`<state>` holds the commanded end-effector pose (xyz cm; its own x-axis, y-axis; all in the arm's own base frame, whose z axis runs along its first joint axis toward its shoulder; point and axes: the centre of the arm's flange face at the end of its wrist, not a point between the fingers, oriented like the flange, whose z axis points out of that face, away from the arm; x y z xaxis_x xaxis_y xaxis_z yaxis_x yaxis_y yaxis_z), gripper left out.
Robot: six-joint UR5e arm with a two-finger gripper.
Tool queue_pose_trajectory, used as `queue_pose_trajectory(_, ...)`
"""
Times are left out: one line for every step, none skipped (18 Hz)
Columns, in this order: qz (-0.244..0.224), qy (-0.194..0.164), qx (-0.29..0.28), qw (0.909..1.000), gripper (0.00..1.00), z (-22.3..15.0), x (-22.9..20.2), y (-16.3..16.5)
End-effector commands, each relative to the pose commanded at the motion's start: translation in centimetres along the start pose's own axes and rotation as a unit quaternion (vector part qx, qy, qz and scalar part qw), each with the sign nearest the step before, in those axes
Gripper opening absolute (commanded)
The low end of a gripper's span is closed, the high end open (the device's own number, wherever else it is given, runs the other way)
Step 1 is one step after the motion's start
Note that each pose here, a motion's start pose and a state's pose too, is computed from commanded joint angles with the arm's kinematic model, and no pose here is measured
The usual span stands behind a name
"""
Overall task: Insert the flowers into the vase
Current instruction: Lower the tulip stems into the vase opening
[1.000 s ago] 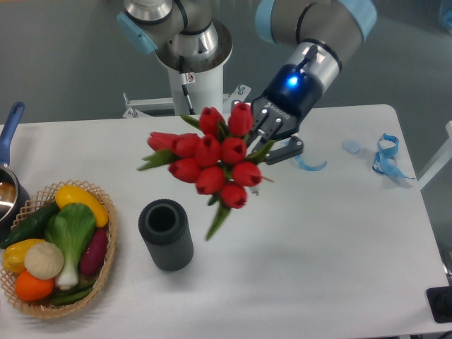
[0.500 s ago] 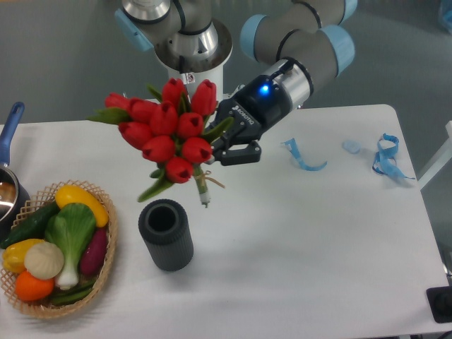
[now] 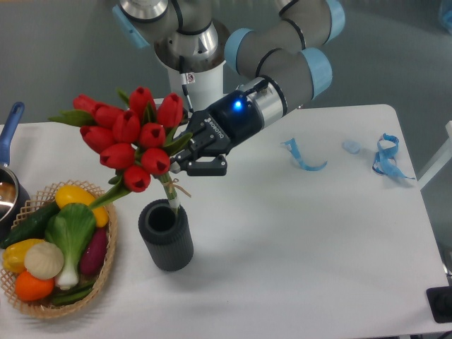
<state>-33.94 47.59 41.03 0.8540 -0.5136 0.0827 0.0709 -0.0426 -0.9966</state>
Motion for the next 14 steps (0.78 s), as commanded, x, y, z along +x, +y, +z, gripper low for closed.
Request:
queue_pose_trajectory(-0.003,0.001,0.000,1.0000,0.11,0.1,-0.1,0.3)
queue_pose_trajectory(-0.004,0.001,0.000,1.0000,0.11,0.1,-0.2,0.4)
queue_pose_trajectory(-0.004,0.002,0.000,1.0000,0.11,0.2,-0.2,0.4)
queue_pose_trajectory(-0.006,0.002,0.000,1.0000,0.11,0.3,-0.4,0.7)
queue_pose_trajectory(-0.007,0.005,0.000,1.0000,0.11,0.5,-0.5,0.9)
queue_pose_trajectory(-0.008,0.007,-0.001,0.9999,0.11,0.8,-0.6,1.3)
queue_pose_trajectory(-0.009,0.009,-0.002,0.9999,0.11,1.0,-0.8,1.8)
queue_pose_trajectory(-0.008,0.010,-0.002,0.9999,0.11,1.2,-0.9,2.3)
queue_pose_trajectory(-0.012,0.013,-0.002,0.9998,0.11,1.5,-1.0,2.8)
queue_pose_trajectory(-0.016,0.014,-0.002,0.9998,0.11,1.5,-1.1,3.5)
queue_pose_trajectory(-0.015,0.013,-0.003,0.9998,0.11,1.5,-1.2,3.8)
queue_pose_trajectory(-0.018,0.013,-0.004,0.9998,0.11,1.5,-1.2,4.4)
queue_pose_trajectory(-0.024,0.013,-0.004,0.9996,0.11,1.5,-1.2,5.0)
queue_pose_trajectory(-0.026,0.012,-0.006,0.9996,0.11,1.5,-1.2,5.3)
